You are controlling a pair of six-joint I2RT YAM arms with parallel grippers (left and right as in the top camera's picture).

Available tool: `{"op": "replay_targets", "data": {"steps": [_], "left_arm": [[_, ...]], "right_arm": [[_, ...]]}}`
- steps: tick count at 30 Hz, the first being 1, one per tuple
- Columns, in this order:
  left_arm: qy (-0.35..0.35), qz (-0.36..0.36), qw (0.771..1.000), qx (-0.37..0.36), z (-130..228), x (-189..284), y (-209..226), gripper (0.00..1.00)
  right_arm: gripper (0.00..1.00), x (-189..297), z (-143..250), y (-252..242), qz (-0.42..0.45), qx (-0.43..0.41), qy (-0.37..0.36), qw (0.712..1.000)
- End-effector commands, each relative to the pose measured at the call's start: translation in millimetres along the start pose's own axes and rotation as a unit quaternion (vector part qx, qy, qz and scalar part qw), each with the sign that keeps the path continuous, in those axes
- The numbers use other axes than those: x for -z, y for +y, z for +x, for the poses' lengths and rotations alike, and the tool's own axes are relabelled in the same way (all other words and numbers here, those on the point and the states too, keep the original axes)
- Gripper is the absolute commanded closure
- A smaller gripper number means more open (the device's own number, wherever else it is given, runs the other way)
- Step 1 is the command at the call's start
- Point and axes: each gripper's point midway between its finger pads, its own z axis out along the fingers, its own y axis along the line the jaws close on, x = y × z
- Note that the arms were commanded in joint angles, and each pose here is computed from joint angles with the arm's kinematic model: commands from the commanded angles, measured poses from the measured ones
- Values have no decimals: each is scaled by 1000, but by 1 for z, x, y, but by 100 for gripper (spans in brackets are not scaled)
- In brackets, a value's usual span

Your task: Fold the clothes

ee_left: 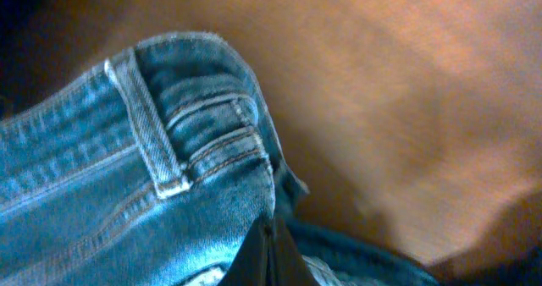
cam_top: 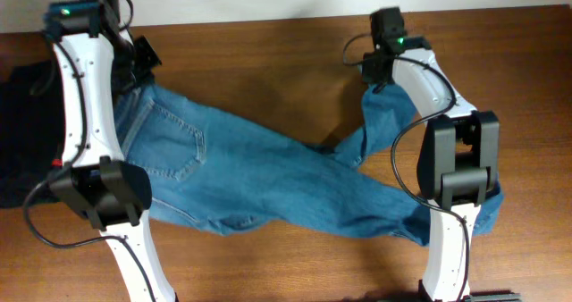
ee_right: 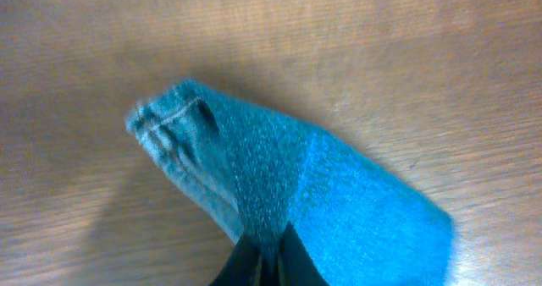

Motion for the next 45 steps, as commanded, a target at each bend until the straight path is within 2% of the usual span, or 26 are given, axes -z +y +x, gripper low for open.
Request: {"op": "replay_targets", "data": {"steps": [1,5,9,17,21,28,35,40,45], "left_arm": [[-41,22,999,-4,-7,32,-11,99],[-64,31,997,-15,-8,54,-14,99],[-76,46,996,-25,-8,64,-22,100],[-89,69,990,-88,12,84,-55,100],[-140,62,984,-93,13,120,-53,99],[-209,95,968,-104,34,192,-52,99],[-258,124,943,-169,69,245,-63,99],[-243,134,942,-189,82,241,-76,99],[-167,106,960,-200,92,194,-81,99]], "right_arm": [[96,32,-39,-8,-3,-11,-44,999],[96,63,-68,-24,-11,-30,-70,997],[96,87,-92,-44,-59,-58,-90,993],[96,87,-113,-112,-118,-107,-120,980],[96,90,-125,-143,-141,-97,-155,973],[96,97,-141,-187,-132,-91,-205,966],[96,101,-153,-206,-121,-89,-239,959],[96,80,-145,-204,-120,-79,-219,965],[96,43,-127,-204,-124,-88,-180,972]]}}
